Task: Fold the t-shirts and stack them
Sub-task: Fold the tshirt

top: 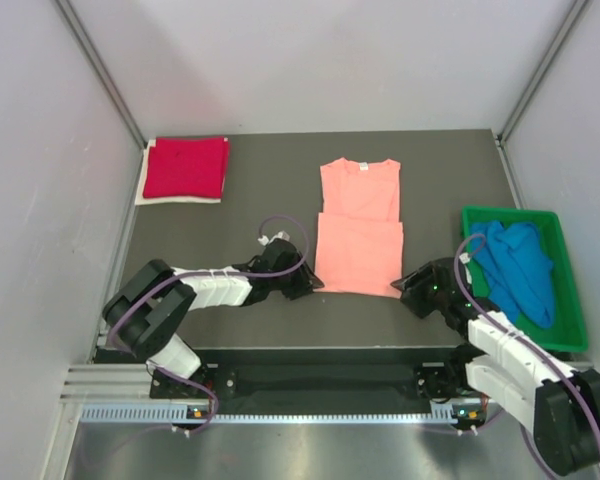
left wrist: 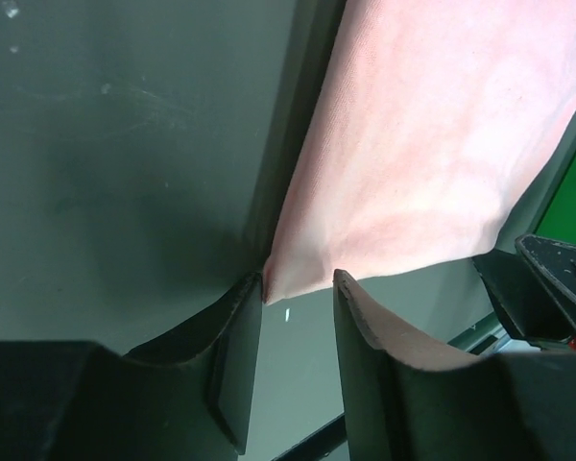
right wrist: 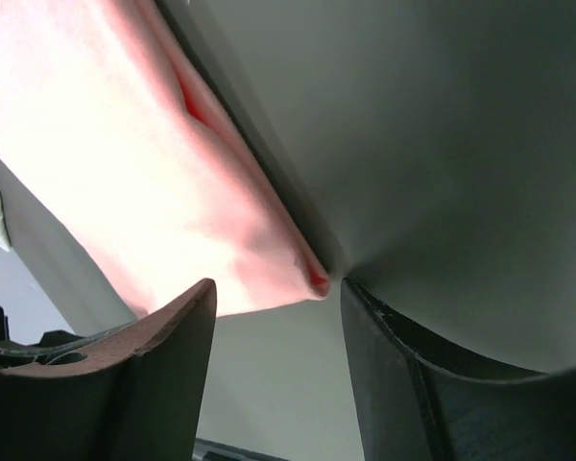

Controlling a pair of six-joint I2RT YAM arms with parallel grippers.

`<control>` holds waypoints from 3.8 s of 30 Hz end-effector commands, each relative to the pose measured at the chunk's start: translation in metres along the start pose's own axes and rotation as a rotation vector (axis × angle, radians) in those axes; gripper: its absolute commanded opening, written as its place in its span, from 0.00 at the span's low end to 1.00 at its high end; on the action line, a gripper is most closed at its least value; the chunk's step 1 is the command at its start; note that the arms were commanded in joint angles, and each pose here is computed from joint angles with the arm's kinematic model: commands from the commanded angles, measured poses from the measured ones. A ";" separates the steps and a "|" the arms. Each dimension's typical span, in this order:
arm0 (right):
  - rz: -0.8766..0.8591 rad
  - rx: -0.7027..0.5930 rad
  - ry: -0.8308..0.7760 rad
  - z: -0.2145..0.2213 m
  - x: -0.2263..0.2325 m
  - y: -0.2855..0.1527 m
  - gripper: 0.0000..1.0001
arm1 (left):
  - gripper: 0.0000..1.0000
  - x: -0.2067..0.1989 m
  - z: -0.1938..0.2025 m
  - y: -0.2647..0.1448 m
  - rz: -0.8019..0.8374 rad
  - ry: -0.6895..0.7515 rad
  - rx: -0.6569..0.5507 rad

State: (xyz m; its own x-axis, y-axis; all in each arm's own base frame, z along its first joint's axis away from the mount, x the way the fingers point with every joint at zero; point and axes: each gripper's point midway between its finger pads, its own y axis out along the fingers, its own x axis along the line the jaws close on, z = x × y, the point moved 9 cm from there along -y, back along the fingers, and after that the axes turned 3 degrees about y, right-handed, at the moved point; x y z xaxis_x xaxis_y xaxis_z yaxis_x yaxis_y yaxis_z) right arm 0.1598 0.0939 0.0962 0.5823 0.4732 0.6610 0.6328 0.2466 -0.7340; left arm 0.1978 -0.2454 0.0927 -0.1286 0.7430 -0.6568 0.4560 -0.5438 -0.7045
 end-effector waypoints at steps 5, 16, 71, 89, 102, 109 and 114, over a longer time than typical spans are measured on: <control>0.089 -0.049 -0.004 0.003 -0.021 0.011 0.46 | 0.26 0.012 0.004 0.008 -0.088 0.006 -0.009; 0.055 -0.074 -0.129 -0.003 -0.012 0.000 0.00 | 0.00 -0.017 0.009 -0.008 -0.022 0.078 0.000; -0.215 -0.279 -0.508 -0.150 0.242 0.023 0.00 | 0.00 -0.137 -0.252 0.018 0.134 0.204 -0.342; -0.286 -0.203 -0.463 -0.216 0.264 0.140 0.00 | 0.00 -0.106 -0.329 0.122 0.259 0.277 -0.428; -0.311 -0.100 -0.504 -0.237 0.258 0.176 0.42 | 0.52 -0.081 -0.356 0.106 0.264 0.294 -0.454; -0.328 0.039 -0.687 -0.229 0.226 0.113 0.60 | 0.62 -0.064 -0.296 0.056 0.266 0.374 -0.355; -0.356 0.183 -0.777 -0.205 0.196 0.100 0.61 | 0.63 -0.069 -0.246 0.043 0.318 0.471 -0.261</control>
State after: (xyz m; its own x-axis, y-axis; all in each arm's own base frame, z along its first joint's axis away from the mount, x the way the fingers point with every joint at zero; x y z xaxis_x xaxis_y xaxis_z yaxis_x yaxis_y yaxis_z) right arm 0.4657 0.0293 0.1679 -0.0158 0.7887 0.6146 0.6432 0.4786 -0.5977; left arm 0.4605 -0.2044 0.1337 0.2158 0.7548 -0.6194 0.6319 -0.5916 -0.5008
